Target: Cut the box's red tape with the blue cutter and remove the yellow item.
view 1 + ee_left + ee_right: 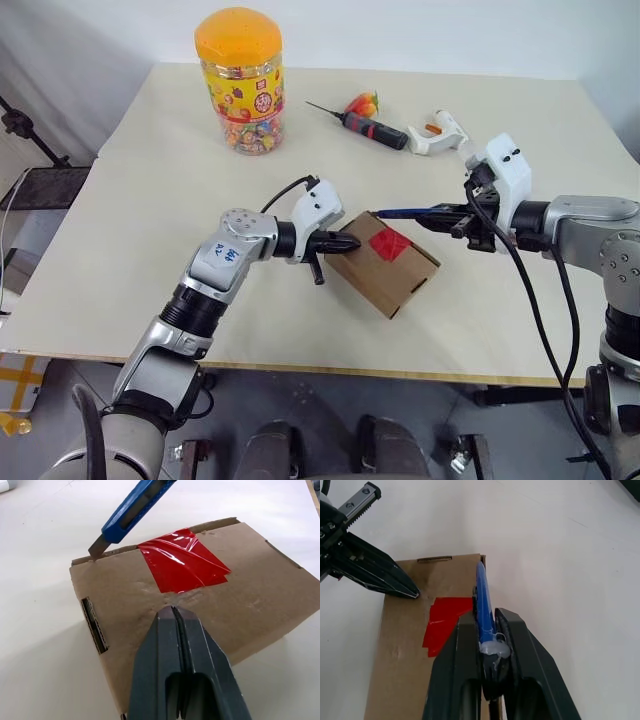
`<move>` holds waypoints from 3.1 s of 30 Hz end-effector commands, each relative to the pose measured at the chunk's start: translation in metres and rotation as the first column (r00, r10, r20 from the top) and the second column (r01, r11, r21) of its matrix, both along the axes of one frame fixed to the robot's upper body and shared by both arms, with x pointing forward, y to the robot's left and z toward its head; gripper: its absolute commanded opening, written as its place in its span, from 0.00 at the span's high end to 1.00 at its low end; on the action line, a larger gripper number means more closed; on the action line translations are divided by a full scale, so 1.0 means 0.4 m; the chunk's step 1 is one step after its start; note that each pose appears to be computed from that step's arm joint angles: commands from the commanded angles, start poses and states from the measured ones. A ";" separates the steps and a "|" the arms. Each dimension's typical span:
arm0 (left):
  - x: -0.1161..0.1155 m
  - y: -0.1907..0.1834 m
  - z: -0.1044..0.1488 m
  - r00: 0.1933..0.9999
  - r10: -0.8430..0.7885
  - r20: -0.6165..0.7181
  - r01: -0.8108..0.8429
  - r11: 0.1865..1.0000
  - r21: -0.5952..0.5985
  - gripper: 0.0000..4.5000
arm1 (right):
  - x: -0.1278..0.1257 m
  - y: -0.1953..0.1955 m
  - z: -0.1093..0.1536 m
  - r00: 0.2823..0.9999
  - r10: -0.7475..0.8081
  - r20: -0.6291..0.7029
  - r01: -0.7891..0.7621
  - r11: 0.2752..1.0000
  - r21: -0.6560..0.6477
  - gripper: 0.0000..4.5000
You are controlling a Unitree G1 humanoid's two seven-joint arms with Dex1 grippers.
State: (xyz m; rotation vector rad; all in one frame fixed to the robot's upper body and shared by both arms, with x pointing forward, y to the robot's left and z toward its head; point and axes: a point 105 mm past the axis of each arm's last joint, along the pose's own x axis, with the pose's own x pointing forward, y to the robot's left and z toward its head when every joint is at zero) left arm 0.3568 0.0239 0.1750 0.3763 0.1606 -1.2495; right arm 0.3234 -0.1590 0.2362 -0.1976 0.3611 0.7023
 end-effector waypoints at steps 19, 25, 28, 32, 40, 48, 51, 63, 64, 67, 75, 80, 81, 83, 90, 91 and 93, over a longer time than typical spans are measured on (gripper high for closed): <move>0.003 -0.007 -0.007 1.000 -0.002 -0.003 0.002 1.000 0.011 1.00 | 0.004 -0.035 0.023 0.999 -0.046 0.014 0.046 0.999 -0.017 0.96; 0.005 -0.006 -0.006 1.000 0.001 -0.001 -0.001 1.000 0.009 1.00 | 0.006 -0.027 0.057 0.998 -0.036 0.054 0.035 0.999 0.027 0.96; 0.006 -0.006 -0.006 1.000 0.001 0.000 -0.001 1.000 0.009 1.00 | 0.003 -0.017 0.068 0.998 -0.018 0.060 0.015 0.999 0.042 0.96; 0.005 -0.008 -0.007 1.000 -0.001 -0.001 0.001 1.000 0.008 1.00 | 0.003 -0.019 0.050 0.999 -0.020 0.036 0.019 0.999 0.032 0.96; 0.005 -0.009 -0.007 1.000 -0.003 0.000 0.003 1.000 0.008 1.00 | 0.000 -0.020 0.025 1.000 -0.019 0.003 0.018 0.999 0.026 0.96; 0.005 -0.011 -0.006 1.000 -0.003 0.001 0.003 1.000 0.006 1.00 | -0.001 -0.026 0.008 1.000 -0.021 -0.018 0.022 1.000 0.023 0.96; 0.004 -0.011 -0.007 1.000 -0.004 0.002 0.004 1.000 0.007 1.00 | 0.000 -0.026 0.012 1.000 -0.022 -0.009 0.022 1.000 0.022 0.96; -0.001 -0.014 -0.007 1.000 -0.009 0.004 0.009 1.000 0.003 1.00 | -0.001 -0.013 0.027 1.000 -0.001 0.006 0.000 0.999 0.044 0.96; -0.001 -0.015 -0.007 1.000 -0.009 0.004 0.009 1.000 0.002 1.00 | -0.001 -0.014 0.022 1.000 -0.002 0.001 0.002 0.999 0.041 0.96; -0.002 -0.014 -0.007 1.000 -0.009 0.005 0.009 1.000 0.003 1.00 | -0.002 -0.019 0.010 1.000 -0.009 -0.014 0.009 1.000 0.025 0.96; -0.001 -0.013 -0.008 1.000 -0.006 0.005 0.006 1.000 0.004 1.00 | -0.007 -0.022 0.002 1.000 -0.006 -0.031 0.006 1.000 -0.001 0.96; 0.002 -0.013 -0.016 1.000 0.007 -0.005 -0.007 1.000 0.022 1.00 | -0.010 -0.024 0.008 0.999 -0.001 -0.055 -0.002 0.999 -0.053 0.96; 0.003 -0.014 -0.017 1.000 0.009 -0.006 -0.009 1.000 0.025 1.00 | -0.010 -0.023 0.010 0.998 0.000 -0.057 -0.004 0.998 -0.058 0.96; 0.006 -0.015 -0.024 1.000 0.022 -0.021 -0.021 0.999 0.048 1.00 | -0.011 -0.022 0.011 0.997 0.011 -0.081 -0.017 0.997 -0.075 0.96; 0.017 -0.020 -0.044 0.994 0.077 -0.073 -0.067 0.990 0.126 1.00 | -0.005 -0.029 0.017 0.988 0.013 -0.152 -0.033 0.991 -0.129 0.96; 0.017 -0.020 -0.047 0.993 0.081 -0.083 -0.069 0.987 0.143 1.00 | -0.007 -0.027 0.019 0.987 0.020 -0.161 -0.042 0.990 -0.137 0.96; 0.018 -0.022 -0.051 0.991 0.093 -0.096 -0.076 0.983 0.166 1.00 | -0.010 -0.022 0.022 0.983 0.031 -0.179 -0.058 0.988 -0.146 0.96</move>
